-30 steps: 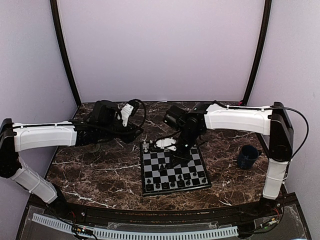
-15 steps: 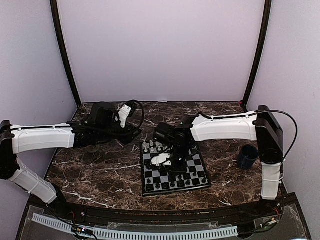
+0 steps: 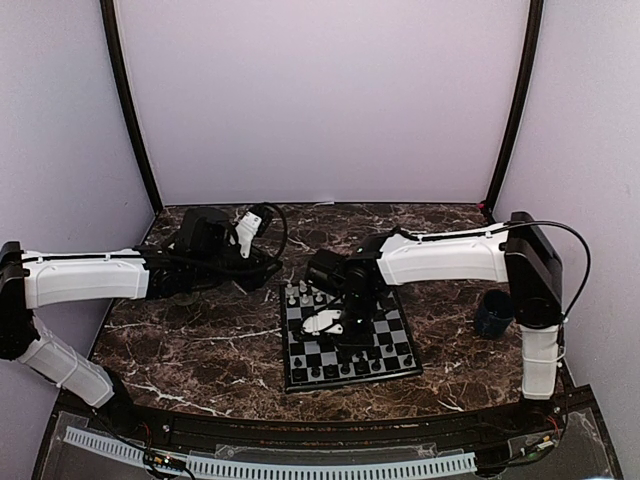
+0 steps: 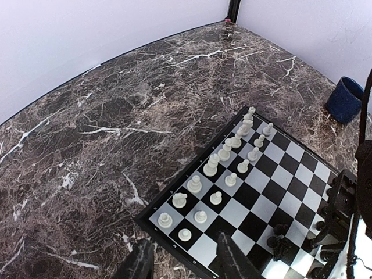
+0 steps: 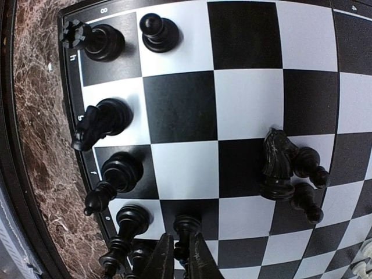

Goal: Set up the chess pieces on the board
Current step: Place the pawn at e7.

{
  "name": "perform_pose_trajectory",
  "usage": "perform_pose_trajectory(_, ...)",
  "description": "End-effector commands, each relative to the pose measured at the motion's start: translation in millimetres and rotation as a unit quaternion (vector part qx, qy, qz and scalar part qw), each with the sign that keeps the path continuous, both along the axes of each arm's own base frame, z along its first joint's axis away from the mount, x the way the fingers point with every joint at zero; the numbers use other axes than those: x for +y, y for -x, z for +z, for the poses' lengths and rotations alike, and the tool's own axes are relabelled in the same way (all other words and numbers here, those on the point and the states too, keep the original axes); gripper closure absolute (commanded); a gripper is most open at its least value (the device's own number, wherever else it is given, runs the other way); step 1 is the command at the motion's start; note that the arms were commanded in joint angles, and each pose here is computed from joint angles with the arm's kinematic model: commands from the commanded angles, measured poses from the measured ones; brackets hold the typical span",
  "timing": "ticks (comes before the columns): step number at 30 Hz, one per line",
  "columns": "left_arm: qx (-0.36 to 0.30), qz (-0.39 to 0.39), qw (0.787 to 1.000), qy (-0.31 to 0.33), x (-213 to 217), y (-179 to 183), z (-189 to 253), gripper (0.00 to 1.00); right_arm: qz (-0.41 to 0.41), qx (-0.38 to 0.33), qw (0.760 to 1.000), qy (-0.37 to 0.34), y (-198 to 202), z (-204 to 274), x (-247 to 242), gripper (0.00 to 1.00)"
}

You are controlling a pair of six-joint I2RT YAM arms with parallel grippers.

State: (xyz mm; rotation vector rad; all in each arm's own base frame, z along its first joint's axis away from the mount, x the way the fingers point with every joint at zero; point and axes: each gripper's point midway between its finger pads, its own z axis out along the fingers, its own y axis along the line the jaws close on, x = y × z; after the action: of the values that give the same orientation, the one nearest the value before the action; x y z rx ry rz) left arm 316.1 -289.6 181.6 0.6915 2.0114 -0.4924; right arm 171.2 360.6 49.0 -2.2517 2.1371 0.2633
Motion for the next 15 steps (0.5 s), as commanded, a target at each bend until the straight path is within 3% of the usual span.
perform_pose_trajectory(1, -0.007, 0.001, 1.0, 0.014, 3, 3, 9, 0.61, 0.008, 0.009, 1.0, 0.011, 4, -7, 2, 0.85)
perform_pose_trajectory(6, -0.002, -0.005, 1.0, 0.011, 3, 6, 8, 0.6, 0.001, -0.007, 1.0, -0.016, -3, 20, 6, 0.73)
perform_pose_trajectory(15, 0.049, -0.046, 0.998, -0.001, -10, 16, -5, 0.61, -0.048, -0.002, 0.993, -0.108, -39, 84, 8, 0.7)
